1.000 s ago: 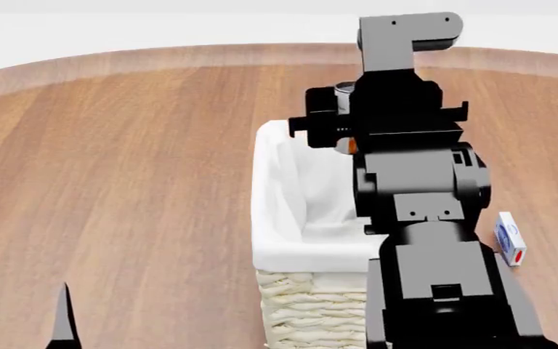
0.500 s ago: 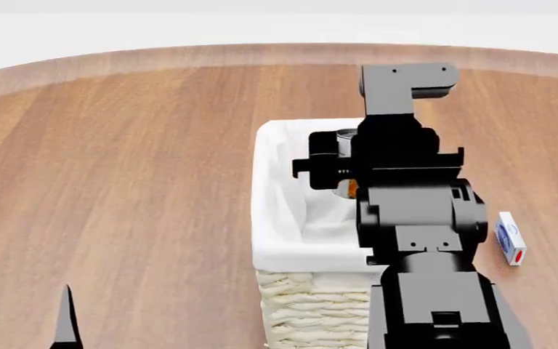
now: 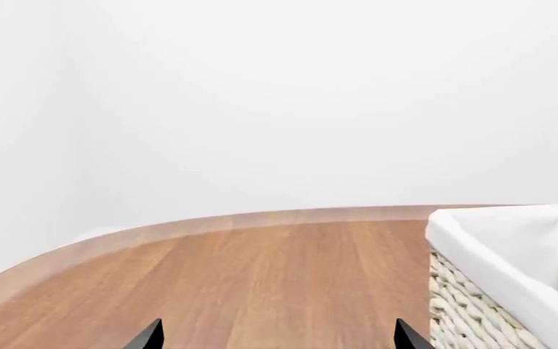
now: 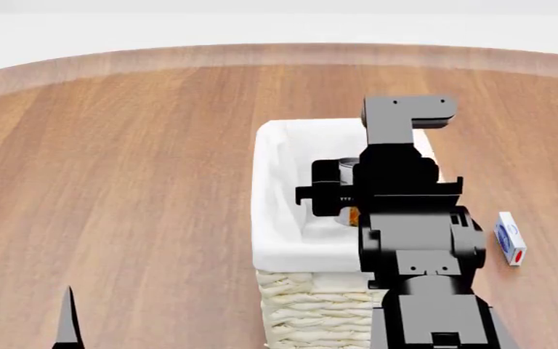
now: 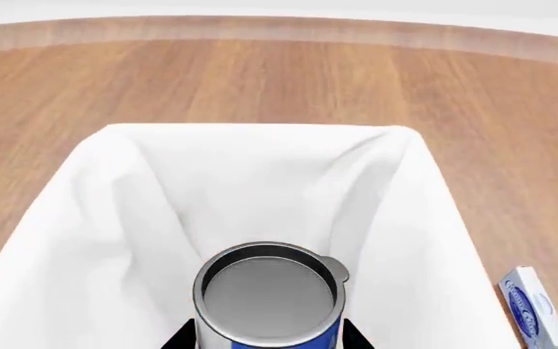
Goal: Pick up the alphabet soup and put it in the basket.
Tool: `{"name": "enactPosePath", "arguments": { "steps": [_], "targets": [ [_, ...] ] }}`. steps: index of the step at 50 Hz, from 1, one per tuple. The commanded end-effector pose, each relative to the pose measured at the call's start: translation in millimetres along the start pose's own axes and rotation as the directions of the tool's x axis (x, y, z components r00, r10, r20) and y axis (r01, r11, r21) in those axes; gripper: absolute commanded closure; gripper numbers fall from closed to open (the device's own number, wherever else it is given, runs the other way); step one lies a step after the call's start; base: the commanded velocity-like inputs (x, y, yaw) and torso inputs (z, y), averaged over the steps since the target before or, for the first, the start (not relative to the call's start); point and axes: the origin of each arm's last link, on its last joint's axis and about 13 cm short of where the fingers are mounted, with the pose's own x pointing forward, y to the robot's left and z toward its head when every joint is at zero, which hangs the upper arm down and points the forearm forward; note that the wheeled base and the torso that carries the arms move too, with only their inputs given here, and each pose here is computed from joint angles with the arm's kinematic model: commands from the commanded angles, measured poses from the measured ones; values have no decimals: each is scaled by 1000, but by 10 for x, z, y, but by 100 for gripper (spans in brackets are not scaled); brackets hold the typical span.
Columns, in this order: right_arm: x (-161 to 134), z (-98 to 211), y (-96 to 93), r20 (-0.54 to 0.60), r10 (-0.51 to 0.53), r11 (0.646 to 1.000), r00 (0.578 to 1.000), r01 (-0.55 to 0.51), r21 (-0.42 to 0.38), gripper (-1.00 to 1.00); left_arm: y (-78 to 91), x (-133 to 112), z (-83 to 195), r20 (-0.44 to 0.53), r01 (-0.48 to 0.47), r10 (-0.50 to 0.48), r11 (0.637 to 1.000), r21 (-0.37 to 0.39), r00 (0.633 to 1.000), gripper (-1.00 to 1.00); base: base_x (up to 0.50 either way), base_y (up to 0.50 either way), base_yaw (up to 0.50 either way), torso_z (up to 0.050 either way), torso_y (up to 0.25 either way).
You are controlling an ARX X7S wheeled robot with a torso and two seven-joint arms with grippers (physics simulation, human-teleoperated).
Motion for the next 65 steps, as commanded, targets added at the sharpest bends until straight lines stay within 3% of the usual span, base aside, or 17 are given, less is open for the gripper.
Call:
{"name": "enactPosePath", "arguments": {
  "steps": [1, 12, 13, 35, 39, 41, 43, 53, 55, 65],
  "targets": [
    [11, -34, -5, -1, 10, 1000, 1000, -10, -16, 100, 2, -1, -6, -1, -1, 1, 1000, 0, 1000, -100, 0, 0, 0, 0, 0],
    [13, -47, -6, -4, 5, 1000, 1000, -5, -6, 100, 3, -4, -1, -1, -1, 1, 1000, -3, 1000, -100, 0, 0, 0, 1, 1],
    [13, -47, -4, -4, 7, 1000, 1000, -7, -7, -100, 3, -4, -1, -1, -1, 1, 1000, -2, 1000, -100, 0, 0, 0, 0, 0],
    [18, -29, -5, 23, 18, 1000, 1000, -18, -1, -100, -4, -1, -8, -4, 0, 0, 1000, -4, 1000, -100, 0, 0, 0, 0, 0],
    [37, 49, -8, 139, 4, 1000, 990, -5, 9, -100, -4, 0, -6, -4, 1, -1, 1000, -4, 1000, -100, 0, 0, 0, 0, 0],
    [35, 275, -17, 407, -54, 998, 912, 37, 51, -100, -1, 4, -9, -5, 0, 0, 1000, -5, 1000, -100, 0, 0, 0, 0, 0],
    [17, 358, -1, 463, -37, 999, 886, 22, 38, -100, -4, 5, -14, -6, 1, -1, 1000, -5, 1000, -100, 0, 0, 0, 0, 0],
    [-38, 542, 27, 519, -27, 1000, 854, 26, 9, -100, 4, 4, -3, -6, 0, 0, 1000, -6, 1000, -100, 0, 0, 0, 0, 0],
    [-62, 615, 30, 552, -38, 999, 833, 23, 33, -100, 3, 7, -13, -8, 0, 0, 1000, -7, 1000, -100, 0, 0, 0, 0, 0],
    [-180, 916, 79, 656, -16, 999, 755, 36, -17, -100, -2, 3, 3, -6, 5, -5, 1000, -6, 1000, -100, 0, 0, 0, 0, 0]
  ]
}}
